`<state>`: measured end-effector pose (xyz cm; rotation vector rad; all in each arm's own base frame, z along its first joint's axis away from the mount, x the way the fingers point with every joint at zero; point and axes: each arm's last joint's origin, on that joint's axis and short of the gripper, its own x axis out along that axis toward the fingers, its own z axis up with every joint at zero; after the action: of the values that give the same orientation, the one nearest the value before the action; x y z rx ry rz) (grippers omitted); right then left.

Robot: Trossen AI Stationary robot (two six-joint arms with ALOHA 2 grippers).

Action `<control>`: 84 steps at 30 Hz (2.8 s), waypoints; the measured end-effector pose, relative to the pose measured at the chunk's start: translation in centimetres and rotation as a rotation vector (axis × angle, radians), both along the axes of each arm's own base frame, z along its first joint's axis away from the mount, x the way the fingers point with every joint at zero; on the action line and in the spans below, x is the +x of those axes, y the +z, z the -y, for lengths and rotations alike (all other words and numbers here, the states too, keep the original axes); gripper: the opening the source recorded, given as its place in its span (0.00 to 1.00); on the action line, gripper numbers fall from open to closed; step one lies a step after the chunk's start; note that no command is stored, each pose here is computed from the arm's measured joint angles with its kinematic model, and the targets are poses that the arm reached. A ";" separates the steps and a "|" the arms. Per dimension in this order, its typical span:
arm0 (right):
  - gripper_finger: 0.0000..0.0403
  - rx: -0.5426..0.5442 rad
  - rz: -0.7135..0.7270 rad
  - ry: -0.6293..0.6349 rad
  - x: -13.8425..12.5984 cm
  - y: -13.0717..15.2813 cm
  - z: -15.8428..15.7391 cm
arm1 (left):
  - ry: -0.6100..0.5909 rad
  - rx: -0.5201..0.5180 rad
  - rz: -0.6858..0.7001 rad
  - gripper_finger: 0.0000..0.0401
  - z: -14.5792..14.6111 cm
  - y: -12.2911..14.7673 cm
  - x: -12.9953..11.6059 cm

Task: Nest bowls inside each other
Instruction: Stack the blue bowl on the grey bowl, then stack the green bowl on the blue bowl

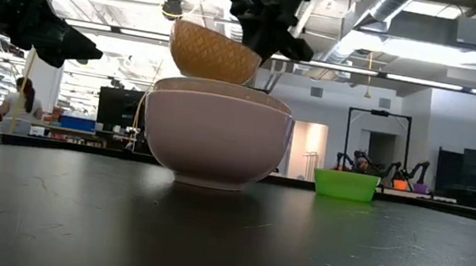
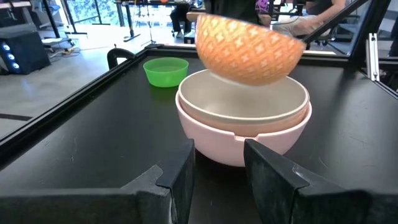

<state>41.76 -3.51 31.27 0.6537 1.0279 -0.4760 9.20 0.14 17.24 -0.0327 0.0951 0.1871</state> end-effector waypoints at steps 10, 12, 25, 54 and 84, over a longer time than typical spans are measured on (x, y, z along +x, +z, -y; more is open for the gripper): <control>0.03 0.028 -0.077 -0.016 -0.5 -1.0 0.5 | 0.000 0.000 0.000 0.32 0.0 0.0 0.0; 0.03 0.022 -0.076 -0.013 -0.5 -0.9 0.2 | 0.000 0.000 0.000 0.32 0.0 0.0 0.0; 0.03 -0.048 -0.119 -0.032 0.2 -2.3 -1.1 | 0.000 0.000 0.000 0.32 0.0 0.0 0.0; 0.04 -0.044 -0.213 -0.010 1.4 -5.6 -0.4 | 0.000 0.000 0.000 0.32 0.0 0.0 0.0; 0.21 -0.149 -0.328 0.143 -1.2 -0.9 -0.9 | 0.000 0.000 0.000 0.32 0.0 0.0 0.0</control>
<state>40.53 -2.65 30.36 0.3715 1.3248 -0.5396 9.20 0.14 17.25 -0.0326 0.0946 0.1872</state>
